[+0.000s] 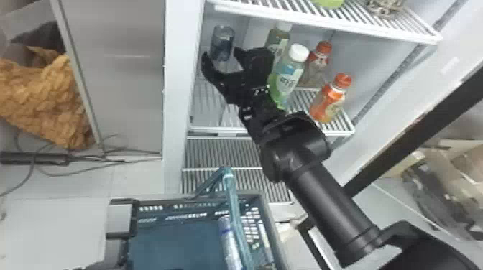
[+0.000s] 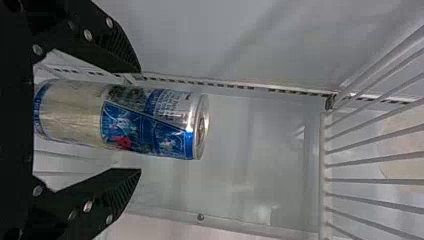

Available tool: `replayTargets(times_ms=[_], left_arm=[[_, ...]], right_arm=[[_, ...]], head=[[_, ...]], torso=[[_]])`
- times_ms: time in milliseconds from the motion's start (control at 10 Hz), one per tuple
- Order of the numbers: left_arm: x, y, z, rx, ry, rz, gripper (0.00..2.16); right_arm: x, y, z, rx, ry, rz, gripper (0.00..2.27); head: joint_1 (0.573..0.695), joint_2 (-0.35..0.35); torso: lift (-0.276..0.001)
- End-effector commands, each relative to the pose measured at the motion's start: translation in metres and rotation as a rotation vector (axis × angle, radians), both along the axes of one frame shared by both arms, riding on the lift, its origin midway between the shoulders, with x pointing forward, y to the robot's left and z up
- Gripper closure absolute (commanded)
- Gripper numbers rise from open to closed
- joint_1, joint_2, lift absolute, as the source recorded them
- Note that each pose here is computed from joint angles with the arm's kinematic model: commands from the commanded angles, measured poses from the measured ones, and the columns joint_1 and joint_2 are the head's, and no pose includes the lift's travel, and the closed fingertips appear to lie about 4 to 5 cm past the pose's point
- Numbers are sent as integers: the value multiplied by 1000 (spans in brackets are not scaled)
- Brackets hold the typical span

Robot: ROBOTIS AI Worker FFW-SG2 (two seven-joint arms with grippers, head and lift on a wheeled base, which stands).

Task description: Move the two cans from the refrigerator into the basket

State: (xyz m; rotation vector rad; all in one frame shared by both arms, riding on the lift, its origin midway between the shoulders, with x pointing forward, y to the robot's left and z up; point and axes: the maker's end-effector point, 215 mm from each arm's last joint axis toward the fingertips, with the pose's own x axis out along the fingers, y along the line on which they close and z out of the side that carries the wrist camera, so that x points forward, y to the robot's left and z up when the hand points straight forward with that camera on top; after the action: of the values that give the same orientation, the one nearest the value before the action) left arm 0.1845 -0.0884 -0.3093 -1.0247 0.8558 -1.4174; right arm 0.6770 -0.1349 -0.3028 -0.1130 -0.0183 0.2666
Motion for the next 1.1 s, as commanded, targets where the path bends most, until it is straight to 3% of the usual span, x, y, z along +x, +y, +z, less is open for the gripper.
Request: replayTargets(times_ms=[0,200,700,1000], left_arm=[[0,0,0,-1,2,-1,1211],[0,0,-1,0,4,1,1211],[0,2,-2,0,12,9,1211],[0,4,-3,0,18,14,1211]], right_arm=[[0,3,1,-5,-3,3,676],[0,5,4,-1,-12,9,889],[-18,15,22,72,-48,34,881],[-45,12,31,114,-51,41,825]], head=[[695,-285],[695,-283],[695,-271],[695,-275]], torso=[[-276],[-276],[-276],[-276]])
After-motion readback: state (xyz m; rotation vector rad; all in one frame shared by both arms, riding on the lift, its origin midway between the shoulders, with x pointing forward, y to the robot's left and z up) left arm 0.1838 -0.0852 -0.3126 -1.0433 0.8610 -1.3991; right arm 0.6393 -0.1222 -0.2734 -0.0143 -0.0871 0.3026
